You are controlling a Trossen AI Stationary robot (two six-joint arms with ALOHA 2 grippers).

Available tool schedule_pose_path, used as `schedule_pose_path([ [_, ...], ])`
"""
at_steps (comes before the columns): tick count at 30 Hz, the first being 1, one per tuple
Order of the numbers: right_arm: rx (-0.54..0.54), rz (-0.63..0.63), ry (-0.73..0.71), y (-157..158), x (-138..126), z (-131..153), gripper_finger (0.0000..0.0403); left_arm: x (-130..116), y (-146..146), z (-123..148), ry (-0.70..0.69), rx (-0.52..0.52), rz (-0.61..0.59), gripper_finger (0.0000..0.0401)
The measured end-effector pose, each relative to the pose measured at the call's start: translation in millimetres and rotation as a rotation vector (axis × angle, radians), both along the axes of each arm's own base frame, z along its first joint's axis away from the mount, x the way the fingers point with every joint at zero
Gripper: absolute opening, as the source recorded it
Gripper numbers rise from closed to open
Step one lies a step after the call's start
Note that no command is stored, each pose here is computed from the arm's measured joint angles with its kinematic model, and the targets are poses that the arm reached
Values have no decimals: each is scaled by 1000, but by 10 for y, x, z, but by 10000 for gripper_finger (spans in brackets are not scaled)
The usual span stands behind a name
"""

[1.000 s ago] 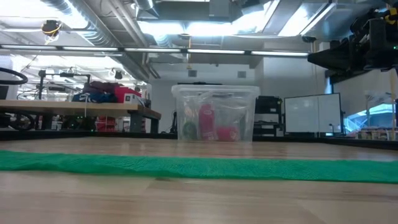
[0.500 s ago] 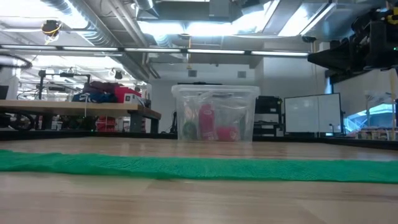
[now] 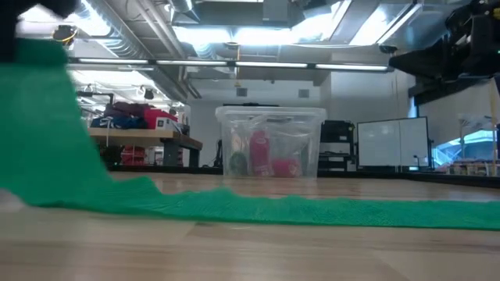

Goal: Roll bandage
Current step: Roll the green bandage

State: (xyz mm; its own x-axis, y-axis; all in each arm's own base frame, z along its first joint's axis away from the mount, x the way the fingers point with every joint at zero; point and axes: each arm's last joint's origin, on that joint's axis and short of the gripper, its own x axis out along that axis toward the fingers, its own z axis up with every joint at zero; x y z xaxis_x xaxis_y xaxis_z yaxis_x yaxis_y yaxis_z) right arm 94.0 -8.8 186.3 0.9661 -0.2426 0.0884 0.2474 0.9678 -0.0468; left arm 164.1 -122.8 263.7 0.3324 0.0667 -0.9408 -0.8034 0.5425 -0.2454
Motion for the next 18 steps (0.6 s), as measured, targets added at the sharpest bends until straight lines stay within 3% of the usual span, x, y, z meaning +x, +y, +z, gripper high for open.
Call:
schedule_pose_path([
  [10, 83, 93, 50, 24, 63, -47, 26, 402, 479, 453, -109, 186, -219, 62],
  [18, 106, 77, 32, 15, 187, -18, 26, 601, 962, 755, -182, 373, -287, 62],
])
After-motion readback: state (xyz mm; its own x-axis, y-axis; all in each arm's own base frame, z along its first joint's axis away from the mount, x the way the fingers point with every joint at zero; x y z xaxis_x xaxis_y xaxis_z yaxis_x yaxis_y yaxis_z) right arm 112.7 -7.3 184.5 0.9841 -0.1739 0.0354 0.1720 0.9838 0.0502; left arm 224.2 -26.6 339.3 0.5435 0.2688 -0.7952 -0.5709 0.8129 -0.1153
